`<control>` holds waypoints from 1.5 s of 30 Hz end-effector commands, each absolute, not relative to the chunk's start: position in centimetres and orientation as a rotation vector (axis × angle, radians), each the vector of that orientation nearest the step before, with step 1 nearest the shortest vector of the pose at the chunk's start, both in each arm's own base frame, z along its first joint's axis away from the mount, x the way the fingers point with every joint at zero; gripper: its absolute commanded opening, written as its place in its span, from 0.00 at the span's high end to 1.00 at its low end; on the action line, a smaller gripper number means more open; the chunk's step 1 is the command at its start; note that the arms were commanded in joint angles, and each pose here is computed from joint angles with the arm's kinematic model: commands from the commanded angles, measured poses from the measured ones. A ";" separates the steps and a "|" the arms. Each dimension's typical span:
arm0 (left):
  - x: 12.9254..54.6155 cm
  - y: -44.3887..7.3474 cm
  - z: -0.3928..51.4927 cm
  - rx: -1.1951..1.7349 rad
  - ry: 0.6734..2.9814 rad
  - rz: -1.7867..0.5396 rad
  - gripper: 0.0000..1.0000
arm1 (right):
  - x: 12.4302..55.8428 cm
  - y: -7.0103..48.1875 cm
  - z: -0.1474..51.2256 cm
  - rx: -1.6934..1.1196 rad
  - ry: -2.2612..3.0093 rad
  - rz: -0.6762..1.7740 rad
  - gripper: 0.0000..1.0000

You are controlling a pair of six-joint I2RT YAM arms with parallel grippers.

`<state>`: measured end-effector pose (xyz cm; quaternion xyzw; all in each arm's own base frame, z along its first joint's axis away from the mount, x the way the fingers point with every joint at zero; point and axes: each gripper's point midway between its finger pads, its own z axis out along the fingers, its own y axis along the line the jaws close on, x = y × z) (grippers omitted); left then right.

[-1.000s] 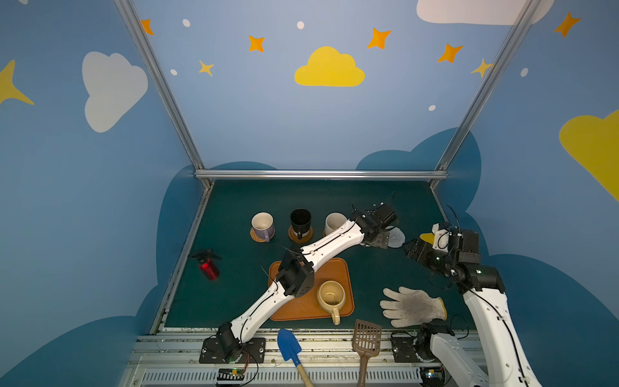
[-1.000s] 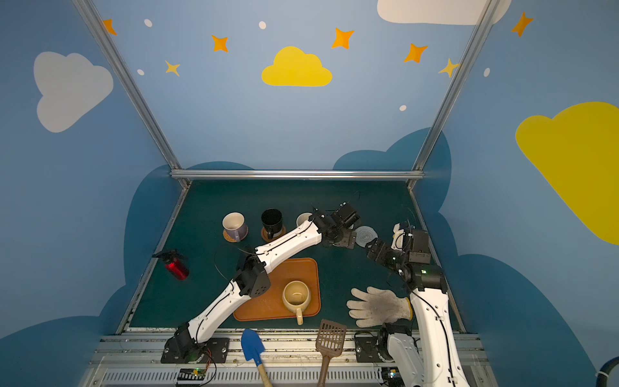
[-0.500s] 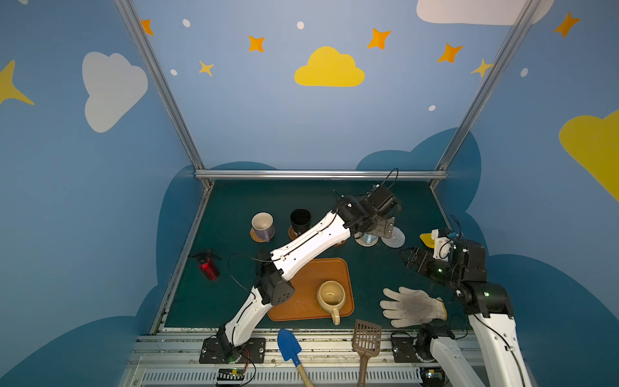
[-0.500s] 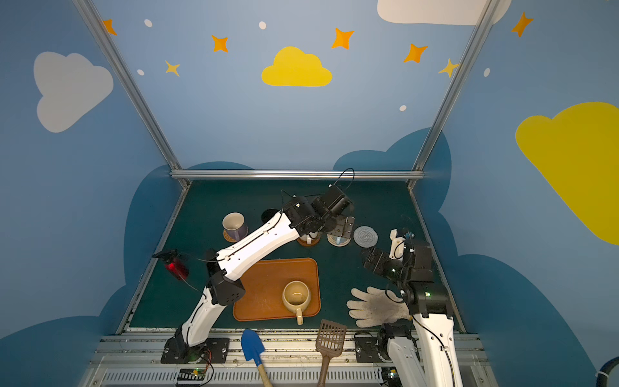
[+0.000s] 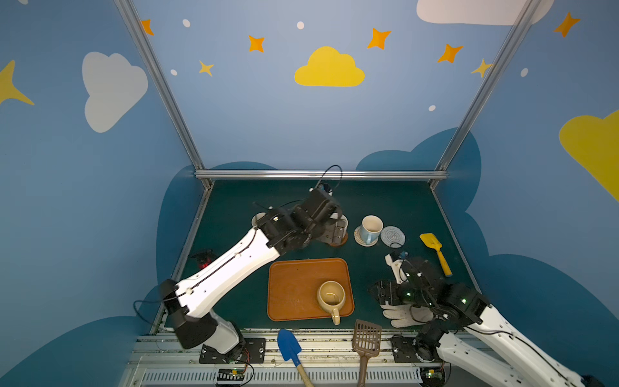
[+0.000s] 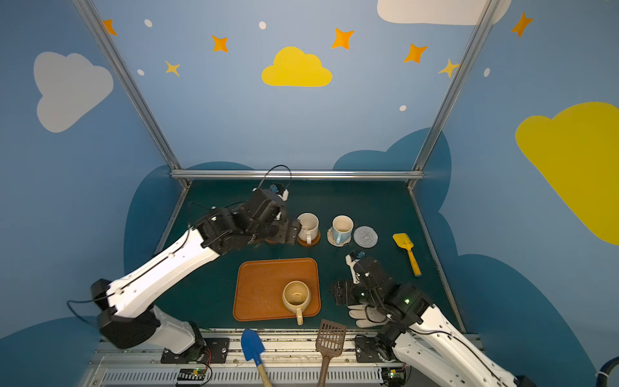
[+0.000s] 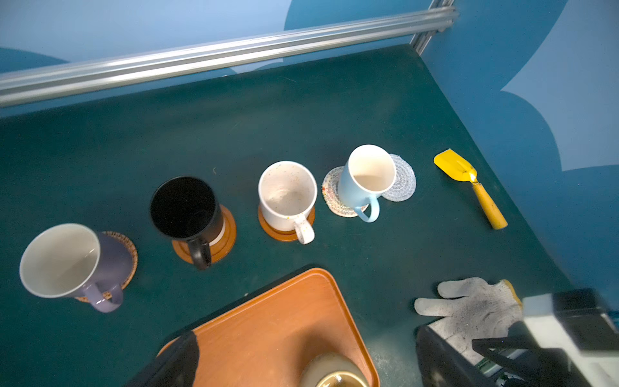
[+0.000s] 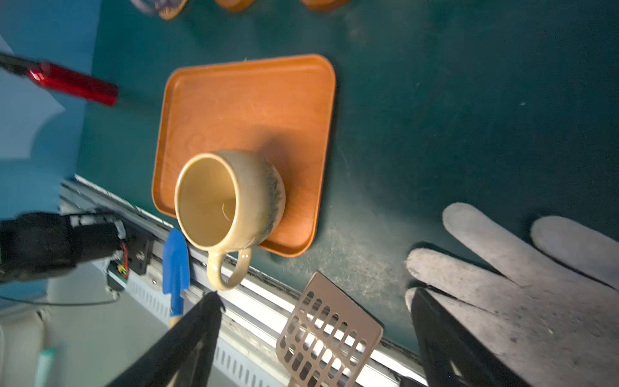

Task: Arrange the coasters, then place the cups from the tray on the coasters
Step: 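Grasp the beige mug on the tray with the right gripper while left gripper withdraws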

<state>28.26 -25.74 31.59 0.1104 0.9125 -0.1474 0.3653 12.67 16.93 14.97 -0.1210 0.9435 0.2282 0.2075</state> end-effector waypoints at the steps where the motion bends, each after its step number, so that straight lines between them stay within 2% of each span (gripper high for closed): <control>1: 28.0 -22.7 31.6 0.174 2.348 -0.483 0.00 | 13.5 18.6 14.9 -0.378 2.581 0.460 0.13; 8: 24.6 -16.4 28.1 0.073 2.464 -0.339 0.00 | 11.5 24.1 14.9 -0.746 2.557 0.368 0.16; 15: 23.4 -15.4 27.5 0.018 2.451 -0.373 0.00 | 8.9 27.3 13.6 -0.981 2.554 0.537 0.17; 18: 23.3 -15.3 27.5 0.004 2.448 -0.383 0.00 | 7.8 27.1 12.3 -1.050 2.577 0.534 0.18; 34: 23.4 -16.1 25.2 0.070 2.508 -0.367 0.00 | 7.2 28.2 9.1 -1.114 2.629 0.416 0.21; 40: 23.2 -15.8 25.1 0.057 2.496 -0.372 0.00 | 8.8 26.9 8.4 -1.014 2.667 0.301 0.29; 45: 23.1 -15.5 25.1 0.042 2.480 -0.371 0.00 | 9.9 26.0 8.0 -0.943 2.699 0.242 0.40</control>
